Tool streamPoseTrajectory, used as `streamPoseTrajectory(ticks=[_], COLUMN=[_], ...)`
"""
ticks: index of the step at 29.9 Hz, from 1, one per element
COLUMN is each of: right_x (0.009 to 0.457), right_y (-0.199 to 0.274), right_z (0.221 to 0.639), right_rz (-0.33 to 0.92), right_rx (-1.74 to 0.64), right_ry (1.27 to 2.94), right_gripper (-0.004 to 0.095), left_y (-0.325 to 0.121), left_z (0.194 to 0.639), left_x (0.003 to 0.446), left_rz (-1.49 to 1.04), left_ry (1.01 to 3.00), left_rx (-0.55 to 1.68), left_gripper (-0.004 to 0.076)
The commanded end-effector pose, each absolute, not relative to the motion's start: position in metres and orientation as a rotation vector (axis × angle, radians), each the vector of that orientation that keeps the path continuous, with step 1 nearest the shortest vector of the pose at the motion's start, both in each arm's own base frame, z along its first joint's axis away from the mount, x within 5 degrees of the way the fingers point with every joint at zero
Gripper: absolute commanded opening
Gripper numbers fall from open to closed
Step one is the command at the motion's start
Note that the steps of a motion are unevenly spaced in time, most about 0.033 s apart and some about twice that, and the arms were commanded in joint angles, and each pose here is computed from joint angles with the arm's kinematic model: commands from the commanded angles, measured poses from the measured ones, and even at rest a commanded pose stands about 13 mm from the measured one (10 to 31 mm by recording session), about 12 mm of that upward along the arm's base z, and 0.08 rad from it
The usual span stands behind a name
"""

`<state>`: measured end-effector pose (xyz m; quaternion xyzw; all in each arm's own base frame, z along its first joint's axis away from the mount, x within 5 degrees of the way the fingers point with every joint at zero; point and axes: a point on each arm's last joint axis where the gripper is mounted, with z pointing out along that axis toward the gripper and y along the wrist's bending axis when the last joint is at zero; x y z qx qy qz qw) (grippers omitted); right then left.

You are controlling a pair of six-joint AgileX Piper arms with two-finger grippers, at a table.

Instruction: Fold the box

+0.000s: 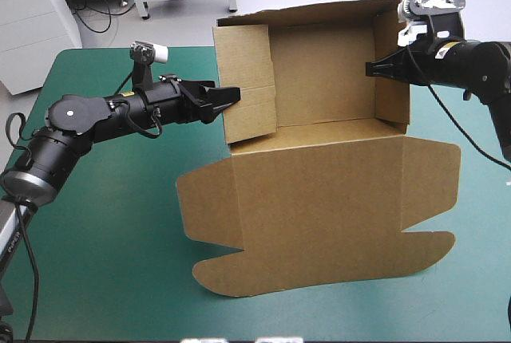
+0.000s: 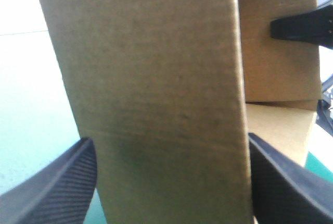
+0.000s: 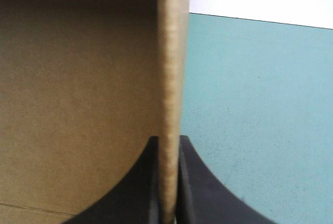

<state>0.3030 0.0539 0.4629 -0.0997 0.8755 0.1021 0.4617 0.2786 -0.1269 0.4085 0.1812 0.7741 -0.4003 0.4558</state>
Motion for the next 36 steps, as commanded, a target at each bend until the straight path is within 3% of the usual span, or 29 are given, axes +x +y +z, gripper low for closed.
streamPoseTrajectory(ticks=[1,11,17,27,32,36], right_x=[0.290,0.288,0.291,0.309,0.311,0.311], right_y=[0.057,0.078,0.093,0.110,0.111,0.111], right_z=[0.490,0.492,0.488,0.468,0.464,0.462], right_rz=[0.326,0.322,0.350,0.388,0.388,0.381], right_rx=[-0.209,-0.198,-0.168,-0.166,-0.165,-0.169], right_ry=[2.013,1.985,1.992,2.059,2.083,2.106], right_gripper=[-0.0019,-0.0017,-0.0017,-0.0017,-0.0017,-0.0017], left_y=[-0.123,-0.122,-0.115,-0.133,-0.144,-0.145], left_z=[0.439,0.462,0.460,0.454,0.448,0.445], left_x=[0.276,0.289,0.300,0.297,0.300,0.302], left_rz=[-0.937,-0.813,-0.662,-0.386,-0.368,-0.389], left_ry=[1.859,1.951,2.079,2.128,2.150,2.167], left_rx=[0.408,0.454,0.431,0.464,0.444,0.410], left_gripper=[0.0533,0.0533,0.0529,0.0517,0.0442,0.0258])
